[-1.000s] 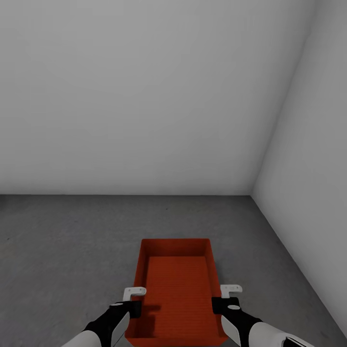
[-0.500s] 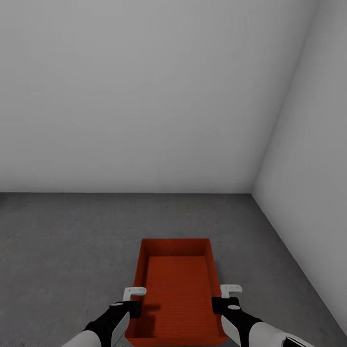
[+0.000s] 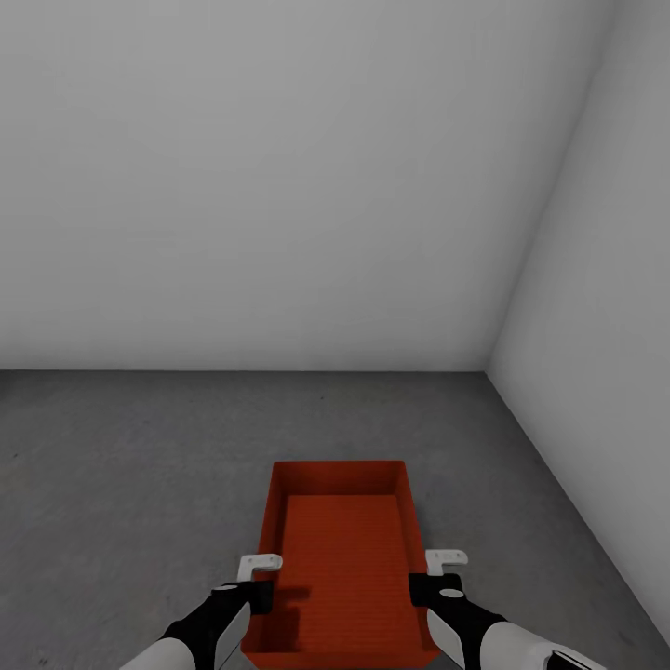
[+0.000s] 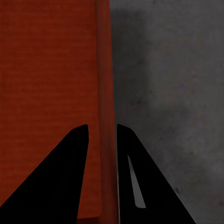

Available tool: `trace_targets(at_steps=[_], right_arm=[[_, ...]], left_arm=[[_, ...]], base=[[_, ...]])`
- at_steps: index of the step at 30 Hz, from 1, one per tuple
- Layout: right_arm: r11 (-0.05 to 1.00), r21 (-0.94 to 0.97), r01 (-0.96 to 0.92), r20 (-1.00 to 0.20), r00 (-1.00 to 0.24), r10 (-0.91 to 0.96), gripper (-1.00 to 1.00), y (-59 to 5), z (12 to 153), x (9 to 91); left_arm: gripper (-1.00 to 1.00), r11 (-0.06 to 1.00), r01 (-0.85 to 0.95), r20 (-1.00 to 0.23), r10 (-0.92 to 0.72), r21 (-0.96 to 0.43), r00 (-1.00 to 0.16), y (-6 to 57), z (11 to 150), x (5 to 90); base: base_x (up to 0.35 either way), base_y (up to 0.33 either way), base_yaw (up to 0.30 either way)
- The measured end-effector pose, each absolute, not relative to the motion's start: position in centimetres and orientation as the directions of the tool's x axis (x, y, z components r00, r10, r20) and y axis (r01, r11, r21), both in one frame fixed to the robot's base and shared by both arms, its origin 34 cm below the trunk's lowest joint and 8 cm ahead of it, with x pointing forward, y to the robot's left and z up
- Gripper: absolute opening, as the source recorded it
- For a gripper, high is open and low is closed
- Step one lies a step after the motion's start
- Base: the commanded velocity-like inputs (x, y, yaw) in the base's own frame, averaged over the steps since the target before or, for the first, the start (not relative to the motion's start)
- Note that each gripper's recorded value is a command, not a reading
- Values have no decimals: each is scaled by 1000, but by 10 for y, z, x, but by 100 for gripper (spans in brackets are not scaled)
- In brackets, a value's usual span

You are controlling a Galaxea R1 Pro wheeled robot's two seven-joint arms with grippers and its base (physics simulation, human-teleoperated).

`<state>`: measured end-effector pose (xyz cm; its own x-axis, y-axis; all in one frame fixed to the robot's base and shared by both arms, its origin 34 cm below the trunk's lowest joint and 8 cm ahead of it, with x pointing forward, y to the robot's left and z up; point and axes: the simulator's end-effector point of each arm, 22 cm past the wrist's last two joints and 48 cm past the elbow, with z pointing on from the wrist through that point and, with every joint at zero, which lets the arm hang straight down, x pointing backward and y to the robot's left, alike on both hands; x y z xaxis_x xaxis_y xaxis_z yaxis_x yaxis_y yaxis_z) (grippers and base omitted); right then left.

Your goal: Move the two storage containers from the living room to the garage. In the garage, place one container on the floor and stack the other container on top of it (either order is fine).

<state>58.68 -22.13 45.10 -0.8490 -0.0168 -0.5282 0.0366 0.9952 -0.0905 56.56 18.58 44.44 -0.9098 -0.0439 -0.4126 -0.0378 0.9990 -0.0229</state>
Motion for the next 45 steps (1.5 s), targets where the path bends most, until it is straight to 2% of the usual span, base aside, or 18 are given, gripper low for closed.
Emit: trace_targets(at_steps=[45], right_arm=[[995, -90, 37, -529, -849, -16, -100, -221, 430, 584]], left_arm=[[-100, 999, -38, -413, -44, -23, -910, 186, 423, 563]], base=[[0, 0, 0]])
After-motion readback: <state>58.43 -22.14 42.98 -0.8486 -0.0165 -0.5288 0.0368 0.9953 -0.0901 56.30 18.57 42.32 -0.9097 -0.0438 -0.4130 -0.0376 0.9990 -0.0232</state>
